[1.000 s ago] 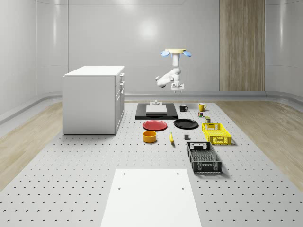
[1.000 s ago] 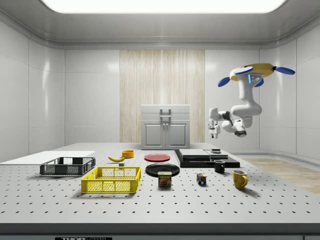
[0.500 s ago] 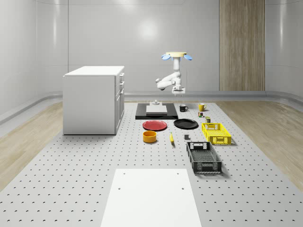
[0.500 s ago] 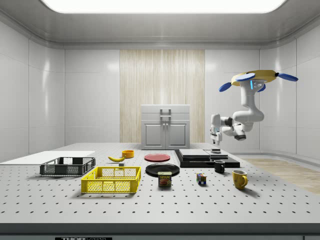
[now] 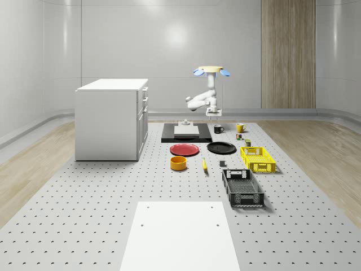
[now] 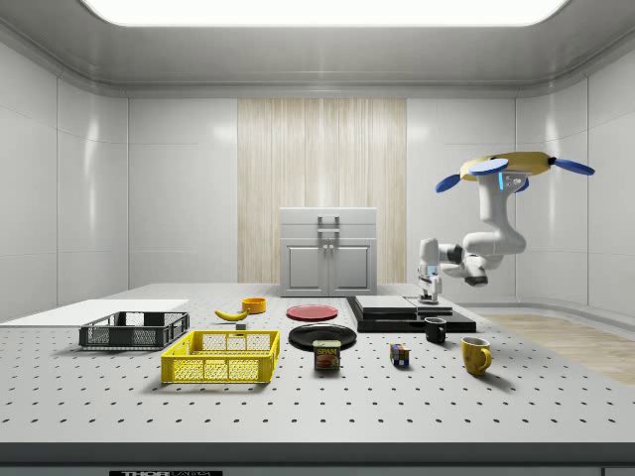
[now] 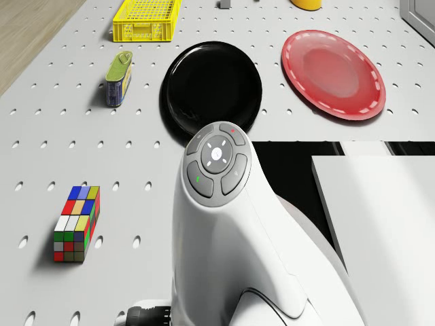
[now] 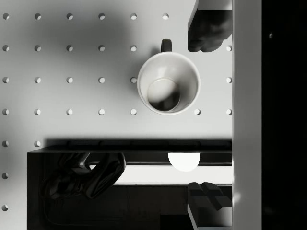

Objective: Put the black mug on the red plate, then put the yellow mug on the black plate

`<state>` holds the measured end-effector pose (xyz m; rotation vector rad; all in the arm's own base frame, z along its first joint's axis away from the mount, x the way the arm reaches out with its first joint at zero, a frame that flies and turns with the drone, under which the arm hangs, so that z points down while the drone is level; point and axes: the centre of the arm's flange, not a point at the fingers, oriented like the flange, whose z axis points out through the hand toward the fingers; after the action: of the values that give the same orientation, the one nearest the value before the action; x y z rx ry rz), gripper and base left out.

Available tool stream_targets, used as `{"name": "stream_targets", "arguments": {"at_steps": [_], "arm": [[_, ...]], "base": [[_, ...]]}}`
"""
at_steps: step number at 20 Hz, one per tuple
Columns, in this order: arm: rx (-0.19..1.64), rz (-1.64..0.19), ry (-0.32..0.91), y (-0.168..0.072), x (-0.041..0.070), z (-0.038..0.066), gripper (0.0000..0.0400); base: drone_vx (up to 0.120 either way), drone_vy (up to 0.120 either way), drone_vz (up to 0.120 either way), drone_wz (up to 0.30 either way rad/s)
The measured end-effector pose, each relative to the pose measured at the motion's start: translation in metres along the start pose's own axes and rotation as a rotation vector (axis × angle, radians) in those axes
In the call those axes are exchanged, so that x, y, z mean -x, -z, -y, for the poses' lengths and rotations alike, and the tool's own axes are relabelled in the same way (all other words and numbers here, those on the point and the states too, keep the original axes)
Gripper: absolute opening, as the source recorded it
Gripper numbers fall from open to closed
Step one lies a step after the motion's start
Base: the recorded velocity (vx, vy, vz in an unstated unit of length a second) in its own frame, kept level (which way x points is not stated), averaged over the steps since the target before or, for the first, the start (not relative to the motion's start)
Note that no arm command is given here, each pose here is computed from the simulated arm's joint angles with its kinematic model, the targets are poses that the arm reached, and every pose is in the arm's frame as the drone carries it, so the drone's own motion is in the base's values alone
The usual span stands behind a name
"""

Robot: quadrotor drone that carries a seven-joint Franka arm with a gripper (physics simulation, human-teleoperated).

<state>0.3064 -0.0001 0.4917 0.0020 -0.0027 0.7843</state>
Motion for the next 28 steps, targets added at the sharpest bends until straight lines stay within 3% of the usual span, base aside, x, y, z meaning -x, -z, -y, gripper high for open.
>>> {"name": "stream_targets", "arguments": {"at_steps": [3,28], "arm": [[0.000,0.000,0.000,0.000,0.000,0.000,0.0400],[0.001,-0.001,-0.001,-0.065,0.007,0.007,0.0400]], "base": [[0.000,0.000,-0.107,0.000],[0.000,0.000,0.000,0.000]]}}
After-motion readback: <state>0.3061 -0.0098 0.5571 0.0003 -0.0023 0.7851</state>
